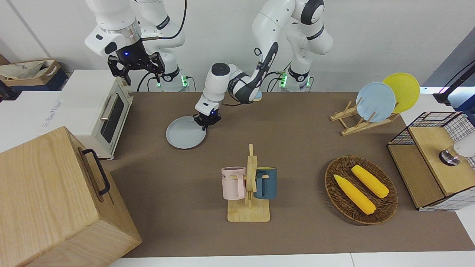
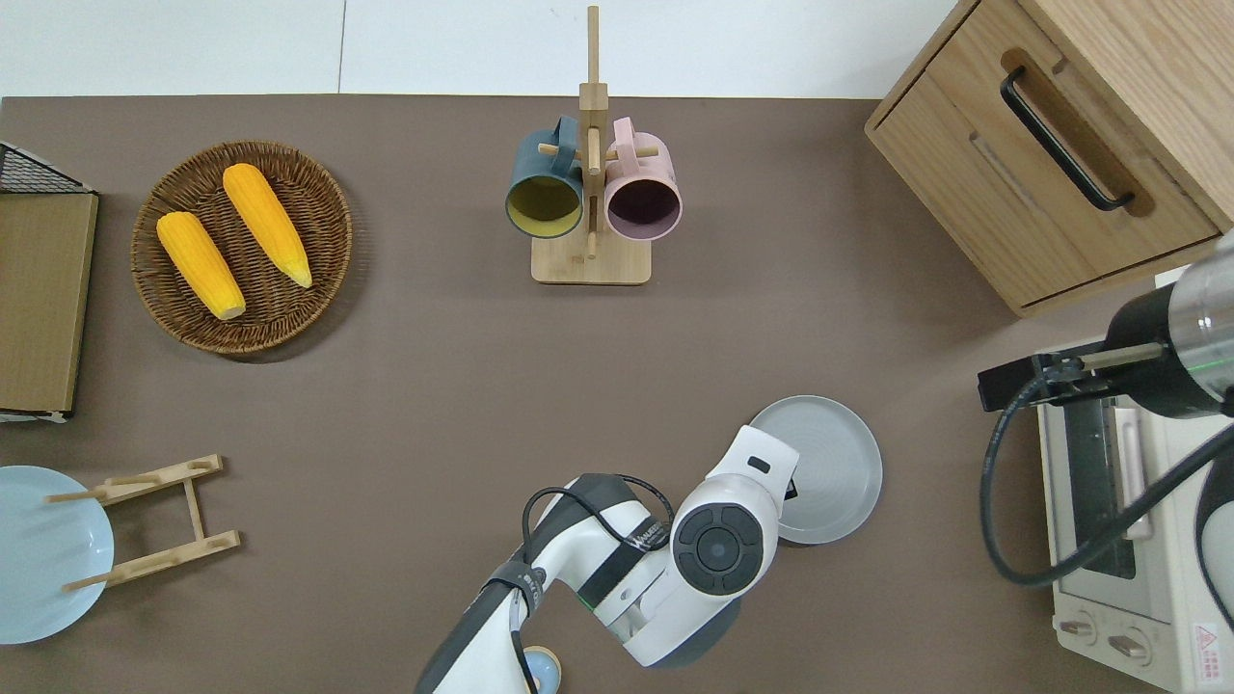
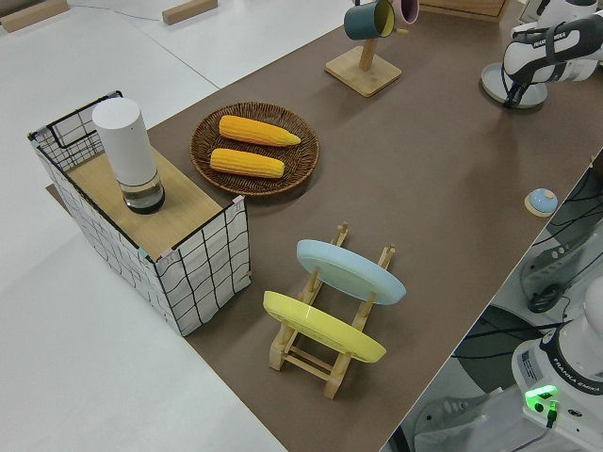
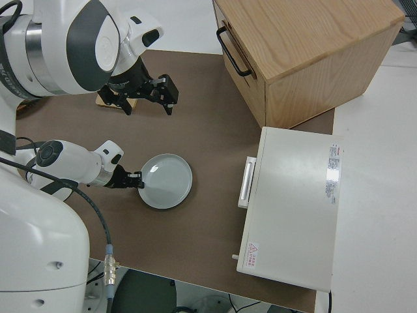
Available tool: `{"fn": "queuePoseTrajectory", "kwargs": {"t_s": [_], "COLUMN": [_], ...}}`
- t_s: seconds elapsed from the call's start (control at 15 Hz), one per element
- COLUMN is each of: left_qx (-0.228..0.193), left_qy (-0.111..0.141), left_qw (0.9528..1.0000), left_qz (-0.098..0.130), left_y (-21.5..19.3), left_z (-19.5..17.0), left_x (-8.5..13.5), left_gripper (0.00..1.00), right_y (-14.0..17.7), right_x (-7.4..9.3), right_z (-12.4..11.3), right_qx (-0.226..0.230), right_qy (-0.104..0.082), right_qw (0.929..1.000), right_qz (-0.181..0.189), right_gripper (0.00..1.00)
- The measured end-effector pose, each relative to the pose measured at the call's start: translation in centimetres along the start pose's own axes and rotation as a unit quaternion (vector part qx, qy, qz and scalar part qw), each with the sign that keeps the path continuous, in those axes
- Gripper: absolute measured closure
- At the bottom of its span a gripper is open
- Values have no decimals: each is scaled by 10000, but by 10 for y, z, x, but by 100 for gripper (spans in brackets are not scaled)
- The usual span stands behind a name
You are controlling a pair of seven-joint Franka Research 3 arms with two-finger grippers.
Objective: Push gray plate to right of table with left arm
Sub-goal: 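Lift the left gripper away from the gray plate and pull back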
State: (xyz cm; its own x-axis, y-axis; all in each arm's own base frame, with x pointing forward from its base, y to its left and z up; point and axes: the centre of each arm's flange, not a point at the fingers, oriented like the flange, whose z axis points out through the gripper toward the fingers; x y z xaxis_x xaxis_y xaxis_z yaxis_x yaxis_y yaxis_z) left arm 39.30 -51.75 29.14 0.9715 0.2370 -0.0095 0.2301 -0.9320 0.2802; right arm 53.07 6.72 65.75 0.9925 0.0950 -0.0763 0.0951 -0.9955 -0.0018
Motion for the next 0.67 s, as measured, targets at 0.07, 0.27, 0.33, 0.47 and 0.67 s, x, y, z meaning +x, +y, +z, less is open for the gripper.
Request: {"fn": "queuePoseTrajectory", "kwargs": {"t_s": [0.07, 0.27, 0.33, 0.47, 0.67], "left_qx": [-9, -19, -14, 8, 153], "left_qy": [2, 2, 8, 25, 20], "left_qw": [10000, 10000, 10000, 10000, 9999], "left_qz": [5, 15, 18, 7, 12], "left_y": [1, 3, 3, 1, -5], "left_z": [0, 1, 1, 1, 1], "left_x": [0, 0, 0, 4, 12], "left_gripper": [78, 47, 40, 19, 1], "right_y": [0, 0, 0, 0, 0], "right_x": [0, 0, 0, 0, 0], "right_z": [0, 0, 0, 0, 0], "right_qx": [0, 0, 0, 0, 0], "right_qy": [0, 0, 0, 0, 0], "right_qw": [10000, 10000, 10000, 10000, 10000], "right_qz": [0, 0, 0, 0, 0], "right_gripper": [1, 1, 1, 1, 1]}}
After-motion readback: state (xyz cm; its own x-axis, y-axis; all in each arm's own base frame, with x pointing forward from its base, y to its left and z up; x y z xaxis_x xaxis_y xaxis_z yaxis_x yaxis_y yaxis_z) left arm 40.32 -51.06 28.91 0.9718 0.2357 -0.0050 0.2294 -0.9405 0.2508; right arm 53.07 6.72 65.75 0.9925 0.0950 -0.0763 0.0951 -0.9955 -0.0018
